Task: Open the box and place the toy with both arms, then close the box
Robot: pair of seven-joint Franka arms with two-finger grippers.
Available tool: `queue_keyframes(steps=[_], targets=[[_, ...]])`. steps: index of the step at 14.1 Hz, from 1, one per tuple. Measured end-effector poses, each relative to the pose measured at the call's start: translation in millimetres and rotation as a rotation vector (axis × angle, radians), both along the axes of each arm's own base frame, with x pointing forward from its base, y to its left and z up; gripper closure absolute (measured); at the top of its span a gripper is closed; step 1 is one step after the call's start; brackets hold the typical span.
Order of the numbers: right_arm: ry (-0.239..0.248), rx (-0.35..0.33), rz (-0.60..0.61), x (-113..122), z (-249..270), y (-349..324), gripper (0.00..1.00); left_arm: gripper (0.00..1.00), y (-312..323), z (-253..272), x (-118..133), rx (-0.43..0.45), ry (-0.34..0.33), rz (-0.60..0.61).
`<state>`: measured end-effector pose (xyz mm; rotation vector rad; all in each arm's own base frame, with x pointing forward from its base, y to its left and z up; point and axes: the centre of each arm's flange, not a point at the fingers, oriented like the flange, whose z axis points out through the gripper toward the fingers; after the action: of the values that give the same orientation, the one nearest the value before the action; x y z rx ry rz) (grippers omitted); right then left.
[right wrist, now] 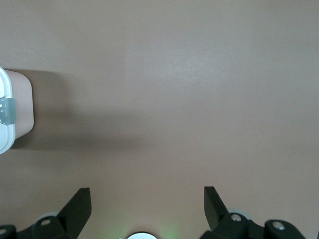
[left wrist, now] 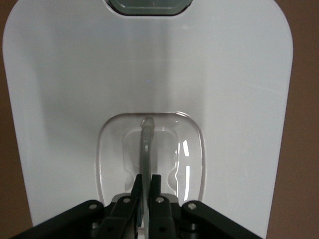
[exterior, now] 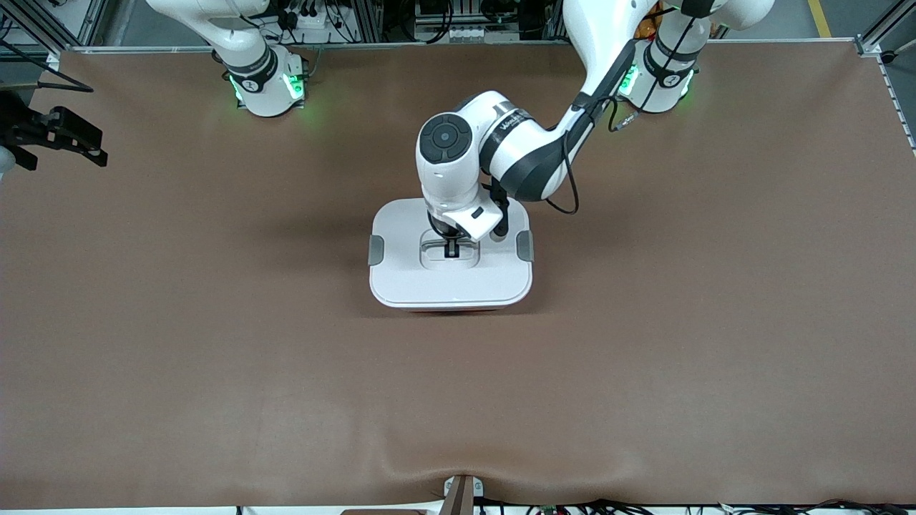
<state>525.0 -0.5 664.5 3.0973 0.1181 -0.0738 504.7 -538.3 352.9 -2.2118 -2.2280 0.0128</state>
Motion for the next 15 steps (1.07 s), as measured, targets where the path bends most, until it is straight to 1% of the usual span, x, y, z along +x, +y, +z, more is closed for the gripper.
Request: queue_keyframes(steps=[15], targets=[[0.001,0.0,0.0,0.0,-0.2,0.0,0.0,0.93,0.4,-7.8,-1.0,-0.001,-0.001,-0.002]])
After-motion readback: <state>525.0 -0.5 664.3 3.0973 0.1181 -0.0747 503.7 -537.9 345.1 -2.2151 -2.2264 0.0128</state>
